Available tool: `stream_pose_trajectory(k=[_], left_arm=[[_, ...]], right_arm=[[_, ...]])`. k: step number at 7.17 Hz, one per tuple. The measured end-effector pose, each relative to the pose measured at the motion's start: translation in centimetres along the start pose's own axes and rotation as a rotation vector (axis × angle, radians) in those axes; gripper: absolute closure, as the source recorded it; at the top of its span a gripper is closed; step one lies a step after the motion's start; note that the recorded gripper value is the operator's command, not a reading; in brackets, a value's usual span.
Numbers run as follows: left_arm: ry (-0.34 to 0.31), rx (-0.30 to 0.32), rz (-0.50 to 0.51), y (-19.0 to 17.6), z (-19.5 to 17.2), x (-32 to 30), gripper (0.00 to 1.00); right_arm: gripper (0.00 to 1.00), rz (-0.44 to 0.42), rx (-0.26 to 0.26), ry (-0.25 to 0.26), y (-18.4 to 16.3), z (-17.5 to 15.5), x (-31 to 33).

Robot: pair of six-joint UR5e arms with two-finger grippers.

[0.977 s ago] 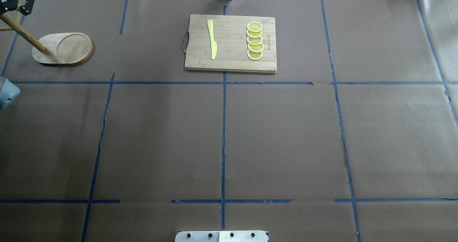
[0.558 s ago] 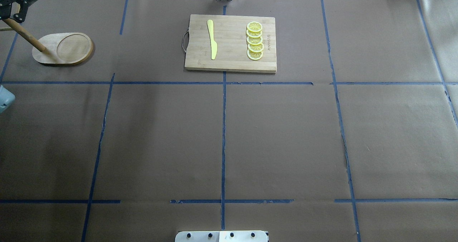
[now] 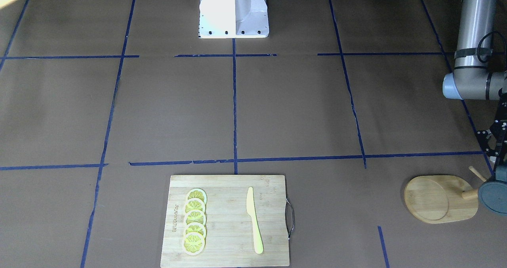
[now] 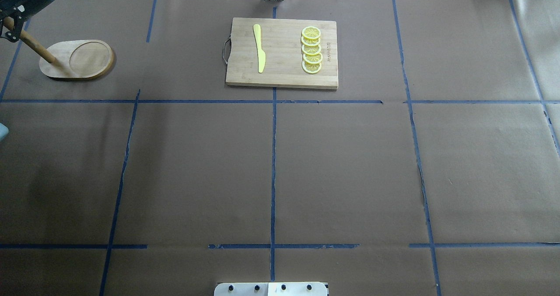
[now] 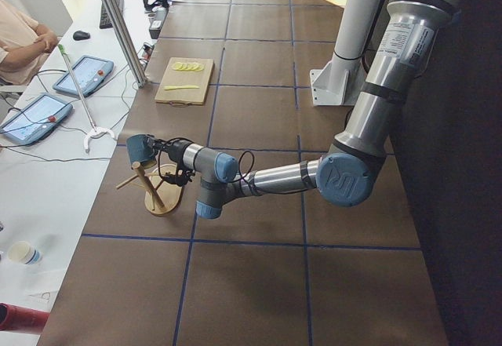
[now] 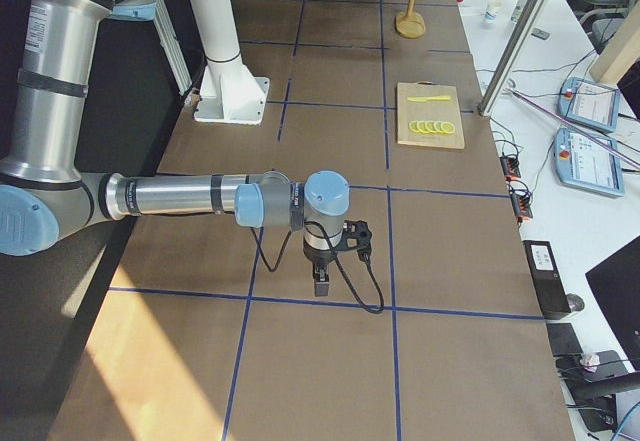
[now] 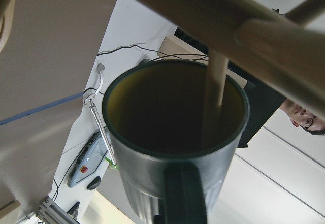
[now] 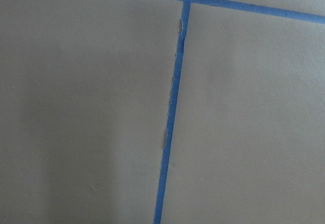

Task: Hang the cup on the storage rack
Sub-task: 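Lower the mug's handle onto a wooden rack peg with the left gripper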

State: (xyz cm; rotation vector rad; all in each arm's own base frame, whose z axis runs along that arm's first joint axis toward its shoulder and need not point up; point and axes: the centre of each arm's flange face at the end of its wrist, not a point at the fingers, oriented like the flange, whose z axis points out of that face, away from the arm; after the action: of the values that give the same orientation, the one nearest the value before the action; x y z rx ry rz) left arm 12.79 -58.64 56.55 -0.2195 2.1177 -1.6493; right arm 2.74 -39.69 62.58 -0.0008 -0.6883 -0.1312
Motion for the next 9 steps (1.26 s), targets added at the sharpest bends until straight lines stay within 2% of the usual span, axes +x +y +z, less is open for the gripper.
stream_pose_trajectory(k=[1,3,4,9], left_arm=[[-0.001,0.006,0.000,-0.42,-0.15,-0.11,0.93],[-0.005,0.016,-0.001,-0.94,-0.25,-0.31,0.81],[-0.006,0.018,0.000,-1.03,-0.28,-0.35,0.01],[-0.002,0.003,0.004,-1.03,-0.63,-0.30,0.00]], right_arm=[[0.00,0.001,0.000,0.000,0.00,0.00,0.00],[0.00,0.001,0.000,0.000,0.00,0.00,0.00],[0.00,0.001,0.000,0.000,-0.01,-0.02,-0.02],[0.00,-0.001,0.003,-0.001,-0.09,-0.14,-0.13]])
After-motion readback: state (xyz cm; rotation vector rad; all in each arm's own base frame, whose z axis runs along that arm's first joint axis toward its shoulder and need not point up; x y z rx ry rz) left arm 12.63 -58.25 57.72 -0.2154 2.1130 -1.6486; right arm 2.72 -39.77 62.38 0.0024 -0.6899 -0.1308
